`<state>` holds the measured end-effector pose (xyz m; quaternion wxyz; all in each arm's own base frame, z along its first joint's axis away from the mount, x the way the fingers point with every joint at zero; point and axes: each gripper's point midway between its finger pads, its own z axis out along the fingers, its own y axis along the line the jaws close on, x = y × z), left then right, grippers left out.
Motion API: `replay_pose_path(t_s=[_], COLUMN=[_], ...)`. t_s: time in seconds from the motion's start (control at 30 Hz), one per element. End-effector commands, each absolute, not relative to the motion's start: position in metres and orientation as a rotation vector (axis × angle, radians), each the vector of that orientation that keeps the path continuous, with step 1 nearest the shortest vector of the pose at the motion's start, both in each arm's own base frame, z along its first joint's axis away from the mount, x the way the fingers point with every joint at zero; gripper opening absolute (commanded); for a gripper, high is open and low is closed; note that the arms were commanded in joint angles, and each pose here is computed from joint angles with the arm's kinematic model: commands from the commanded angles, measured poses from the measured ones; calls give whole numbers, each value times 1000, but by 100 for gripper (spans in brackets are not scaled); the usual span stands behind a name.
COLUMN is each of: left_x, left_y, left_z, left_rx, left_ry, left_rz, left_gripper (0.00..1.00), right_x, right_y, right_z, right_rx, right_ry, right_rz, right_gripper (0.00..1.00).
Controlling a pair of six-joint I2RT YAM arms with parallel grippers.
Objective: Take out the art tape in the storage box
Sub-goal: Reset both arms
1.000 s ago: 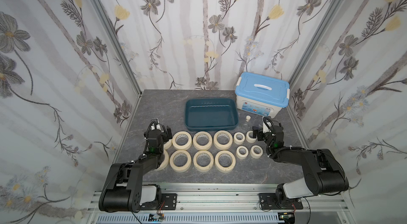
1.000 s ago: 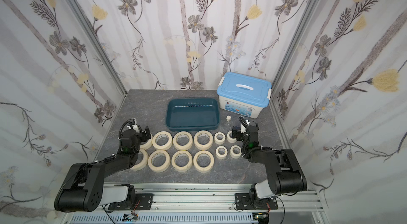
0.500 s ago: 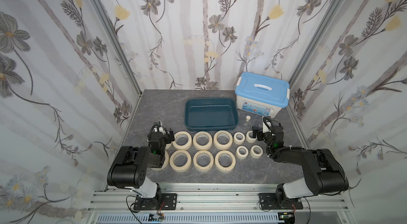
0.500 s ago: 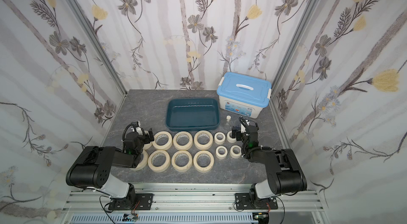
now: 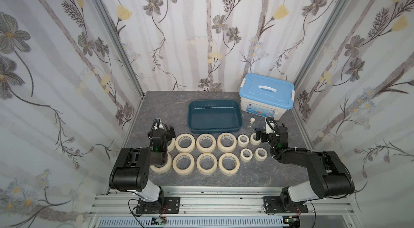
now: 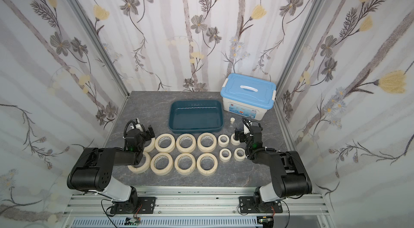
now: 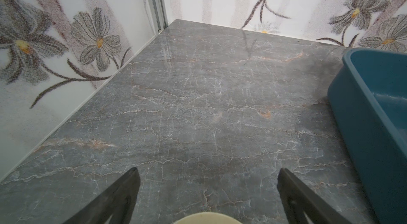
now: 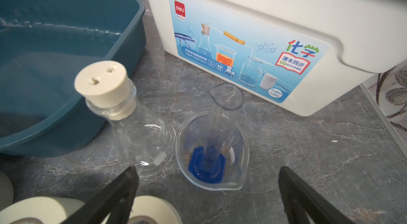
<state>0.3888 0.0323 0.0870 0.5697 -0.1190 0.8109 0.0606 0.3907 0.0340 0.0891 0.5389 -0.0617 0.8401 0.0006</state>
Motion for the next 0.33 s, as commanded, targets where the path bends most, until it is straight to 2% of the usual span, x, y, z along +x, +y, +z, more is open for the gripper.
replay_pose_path(t_s=[0.0, 0.3], left_x=[391, 391], left_y=[35, 35], left_z=[92, 92], left_rx=[-291, -292], left_ry=[1885, 1884], left_rz=[150, 151], left_gripper=[100, 100], right_x=[393, 393], right_y=[39, 39], right_z=[93, 92], right_rx=[-173, -173], right_ry=[1984, 1985], right_rz=[17, 18], right_gripper=[100, 100])
